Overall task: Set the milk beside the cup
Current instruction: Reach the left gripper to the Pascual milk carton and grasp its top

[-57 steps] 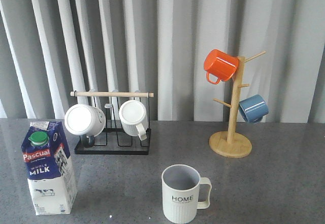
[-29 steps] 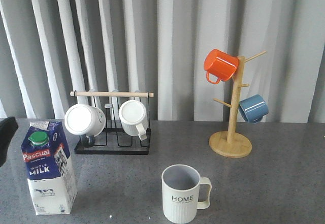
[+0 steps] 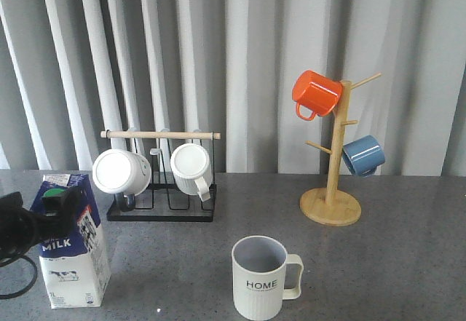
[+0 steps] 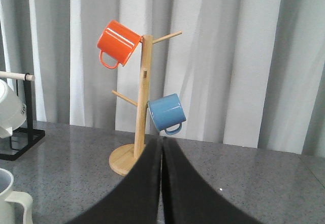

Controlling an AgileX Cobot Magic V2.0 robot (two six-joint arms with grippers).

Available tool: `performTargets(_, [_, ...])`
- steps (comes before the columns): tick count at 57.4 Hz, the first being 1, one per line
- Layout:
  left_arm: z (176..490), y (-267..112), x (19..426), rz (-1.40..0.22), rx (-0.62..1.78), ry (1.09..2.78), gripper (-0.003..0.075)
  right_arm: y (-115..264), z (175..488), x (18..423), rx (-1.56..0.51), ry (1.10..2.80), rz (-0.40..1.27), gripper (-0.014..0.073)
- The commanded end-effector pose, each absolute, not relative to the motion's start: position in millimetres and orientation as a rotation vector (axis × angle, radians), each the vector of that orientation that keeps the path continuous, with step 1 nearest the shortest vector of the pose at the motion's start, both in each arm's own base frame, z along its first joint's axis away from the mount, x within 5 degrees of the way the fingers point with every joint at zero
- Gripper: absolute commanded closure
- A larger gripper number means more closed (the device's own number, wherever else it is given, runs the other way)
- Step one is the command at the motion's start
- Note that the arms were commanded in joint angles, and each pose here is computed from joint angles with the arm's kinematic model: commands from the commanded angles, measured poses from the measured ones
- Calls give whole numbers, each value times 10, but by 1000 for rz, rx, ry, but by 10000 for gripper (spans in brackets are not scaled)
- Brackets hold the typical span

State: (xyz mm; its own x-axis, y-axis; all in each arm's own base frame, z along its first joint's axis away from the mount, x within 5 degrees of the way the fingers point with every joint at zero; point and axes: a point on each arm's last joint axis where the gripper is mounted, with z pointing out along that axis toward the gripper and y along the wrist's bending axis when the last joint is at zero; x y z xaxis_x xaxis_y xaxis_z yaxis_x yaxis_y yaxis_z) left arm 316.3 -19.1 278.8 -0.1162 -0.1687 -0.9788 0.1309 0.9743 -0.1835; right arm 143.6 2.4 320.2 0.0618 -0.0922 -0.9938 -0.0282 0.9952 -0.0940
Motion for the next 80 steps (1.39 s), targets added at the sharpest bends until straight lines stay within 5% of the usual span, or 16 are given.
performTargets(1, [2985, -270, 3206, -310, -8, 1531, 3, 32, 3355, 1427, -108, 1414, -51, 604])
performTargets(24, [2591, -334, 3389, -329, -21, 1644, 36, 32, 3355, 1427, -108, 1414, -51, 604])
performTargets(56, [2606, -325, 3395, -314, -19, 1619, 530, 32, 3355, 1427, -108, 1414, -51, 604])
performTargets(80, [2638, -312, 3395, -320, -27, 1590, 616, 32, 3355, 1427, -108, 1414, -51, 604])
